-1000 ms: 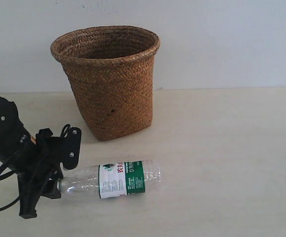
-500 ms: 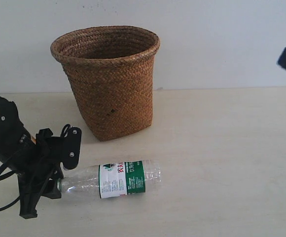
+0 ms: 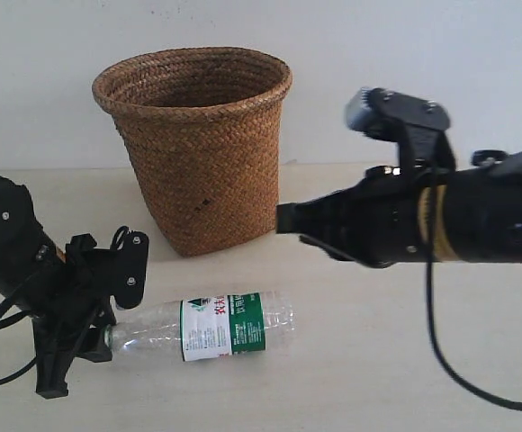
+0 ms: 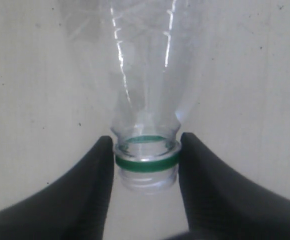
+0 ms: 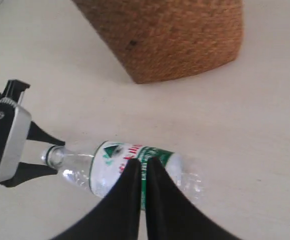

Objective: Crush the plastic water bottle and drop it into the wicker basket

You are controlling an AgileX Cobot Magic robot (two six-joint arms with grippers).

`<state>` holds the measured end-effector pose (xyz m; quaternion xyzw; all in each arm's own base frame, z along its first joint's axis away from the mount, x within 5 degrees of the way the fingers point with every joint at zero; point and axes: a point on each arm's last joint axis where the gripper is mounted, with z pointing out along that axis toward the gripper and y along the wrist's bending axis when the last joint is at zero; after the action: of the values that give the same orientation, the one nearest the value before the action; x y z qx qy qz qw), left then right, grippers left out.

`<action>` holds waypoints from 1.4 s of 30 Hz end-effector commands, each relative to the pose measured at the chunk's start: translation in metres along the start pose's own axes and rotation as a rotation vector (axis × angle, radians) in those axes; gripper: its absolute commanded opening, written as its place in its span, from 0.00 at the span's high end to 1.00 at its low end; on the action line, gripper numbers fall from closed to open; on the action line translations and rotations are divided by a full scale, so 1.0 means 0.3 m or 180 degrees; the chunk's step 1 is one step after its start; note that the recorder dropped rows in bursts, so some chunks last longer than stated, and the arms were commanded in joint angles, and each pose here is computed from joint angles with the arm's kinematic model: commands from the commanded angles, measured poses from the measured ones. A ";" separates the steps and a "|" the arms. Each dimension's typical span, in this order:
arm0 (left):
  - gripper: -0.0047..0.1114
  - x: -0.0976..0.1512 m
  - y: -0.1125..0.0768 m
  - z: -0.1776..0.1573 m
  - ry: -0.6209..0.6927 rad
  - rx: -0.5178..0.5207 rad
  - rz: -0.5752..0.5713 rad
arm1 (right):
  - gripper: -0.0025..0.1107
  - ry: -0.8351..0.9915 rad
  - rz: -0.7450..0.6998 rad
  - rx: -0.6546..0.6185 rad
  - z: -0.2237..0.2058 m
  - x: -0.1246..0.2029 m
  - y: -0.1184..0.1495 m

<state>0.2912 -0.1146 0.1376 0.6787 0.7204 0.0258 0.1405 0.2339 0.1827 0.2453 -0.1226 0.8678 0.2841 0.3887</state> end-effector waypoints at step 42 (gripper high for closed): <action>0.93 -0.009 0.003 -0.008 -0.0050 -0.0040 0.0008 | 0.98 0.0933 0.0114 0.0301 0.426 0.218 -0.002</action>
<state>0.2919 -0.1149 0.1379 0.6768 0.7212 0.0270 0.1450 0.2681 0.2591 0.1396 -0.1252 0.9241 0.2440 0.2661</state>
